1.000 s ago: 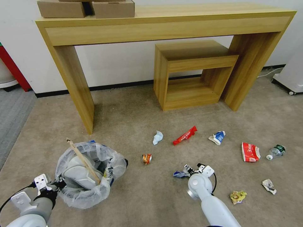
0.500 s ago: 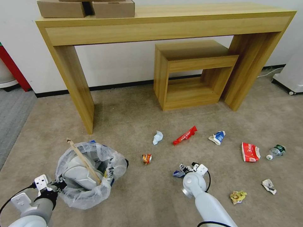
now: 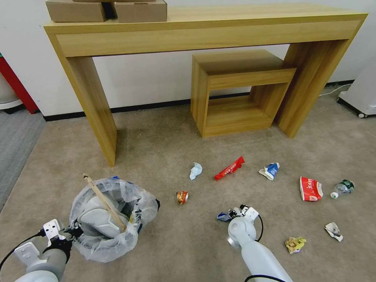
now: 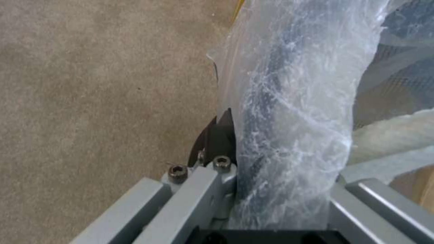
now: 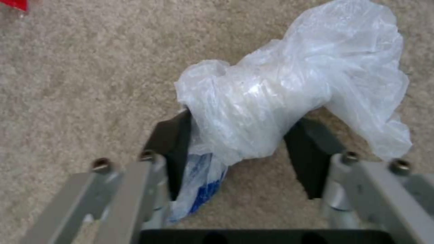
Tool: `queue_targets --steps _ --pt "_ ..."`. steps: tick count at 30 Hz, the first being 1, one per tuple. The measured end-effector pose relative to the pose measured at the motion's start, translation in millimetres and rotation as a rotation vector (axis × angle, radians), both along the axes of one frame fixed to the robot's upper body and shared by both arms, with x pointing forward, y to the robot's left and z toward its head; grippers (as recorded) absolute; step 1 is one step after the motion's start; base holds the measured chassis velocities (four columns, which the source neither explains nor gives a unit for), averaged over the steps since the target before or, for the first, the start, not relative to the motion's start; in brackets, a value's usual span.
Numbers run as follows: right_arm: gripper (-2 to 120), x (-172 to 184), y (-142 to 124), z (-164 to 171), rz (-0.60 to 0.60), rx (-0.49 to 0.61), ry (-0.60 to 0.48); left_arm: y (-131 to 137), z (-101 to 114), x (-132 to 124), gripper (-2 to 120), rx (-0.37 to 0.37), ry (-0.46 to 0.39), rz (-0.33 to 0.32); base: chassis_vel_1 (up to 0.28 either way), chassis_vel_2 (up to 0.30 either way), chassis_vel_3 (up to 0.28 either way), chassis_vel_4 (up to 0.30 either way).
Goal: Pick up the trash bin and place the garbage on the floor into it.
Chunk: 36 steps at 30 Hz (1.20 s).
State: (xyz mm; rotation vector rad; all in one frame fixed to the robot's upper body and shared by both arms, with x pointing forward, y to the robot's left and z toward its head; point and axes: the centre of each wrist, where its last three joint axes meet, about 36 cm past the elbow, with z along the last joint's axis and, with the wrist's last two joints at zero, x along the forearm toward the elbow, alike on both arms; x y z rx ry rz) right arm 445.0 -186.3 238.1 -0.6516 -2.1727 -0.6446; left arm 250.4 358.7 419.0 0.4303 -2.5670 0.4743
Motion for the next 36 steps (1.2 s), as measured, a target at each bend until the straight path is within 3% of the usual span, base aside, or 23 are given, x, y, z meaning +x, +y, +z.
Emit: queue_targets --steps 4,5,9,13,14,16,17,20,21,24,25,28,29,32,33,36 --pt "37 -3.8 -1.7 0.5 0.007 -0.007 -0.01 0.0 0.3 0.5 0 0.0 -0.002 0.0 0.0 0.0 0.0 0.0" --pt "28 -7.2 -3.1 3.5 0.014 -0.01 -0.028 0.0 0.5 0.9 0 0.0 -0.004 0.0 0.0 0.0 0.0 0.0" --pt "21 -12.2 -7.1 9.5 0.021 -0.008 -0.077 0.3 0.6 2.1 0 0.0 -0.007 0.0 0.0 0.0 0.0 0.0" --pt "1 -34.6 -20.6 28.3 0.065 0.003 -0.309 0.9 1.0 3.8 0 0.002 -0.01 -0.002 0.0 0.0 0.0 0.0" --pt "1 -34.6 -20.6 28.3 0.065 0.003 -0.309 0.9 1.0 3.8 0 0.002 -0.01 -0.002 0.0 0.0 0.0 0.0" --pt "0 -44.8 -26.6 48.7 0.12 0.024 -0.515 1.1 1.3 4.1 0 0.002 -0.011 -0.004 0.0 0.0 0.0 0.0" --pt "0 -44.8 -26.6 48.7 0.12 0.024 -0.515 1.1 1.3 4.1 0 0.002 -0.011 -0.004 0.0 0.0 0.0 0.0" --pt "0 -54.8 -35.9 85.6 0.284 0.034 -0.85 0.2 1.4 4.2 0 0.0 -0.012 -0.004 0.0 0.0 0.0 0.0" --pt "0 -54.8 -35.9 85.6 0.284 0.034 -0.85 0.2 1.4 4.2 0 0.0 -0.012 -0.004 0.0 0.0 0.0 0.0" --pt "0 -60.2 -43.7 114.4 0.501 0.015 -1.103 -1.7 2.8 4.2 0 -0.003 -0.016 -0.007 0.0 0.0 0.0 0.0" --pt "0 -60.2 -43.7 114.4 0.501 0.015 -1.103 -1.7 2.8 4.2 0 -0.003 -0.016 -0.007 0.0 0.0 0.0 0.0" --pt "0 -63.4 -45.1 136.0 0.74 0.015 -1.27 -3.0 5.5 3.8 0 -0.002 -0.02 -0.012 0.0 0.0 0.0 0.0" --pt "0 -63.4 -45.1 136.0 0.74 0.015 -1.27 -3.0 5.5 3.8 0 -0.002 -0.02 -0.012 0.0 0.0 0.0 0.0" --pt "0 -64.7 -37.7 165.2 0.969 0.076 -1.375 -5.2 11.5 4.0 0 0.0 -0.026 -0.022 0.0 0.0 0.0 0.0" --pt "0 -64.7 -37.7 165.2 0.969 0.076 -1.375 -5.2 11.5 4.0 0 0.0 -0.026 -0.022 0.0 0.0 0.0 0.0" --pt "0 -73.0 -20.0 204.5 1.167 0.169 -1.358 -10.5 19.4 4.8 0 -0.001 -0.037 -0.037 0.0 0.0 0.0 0.0"
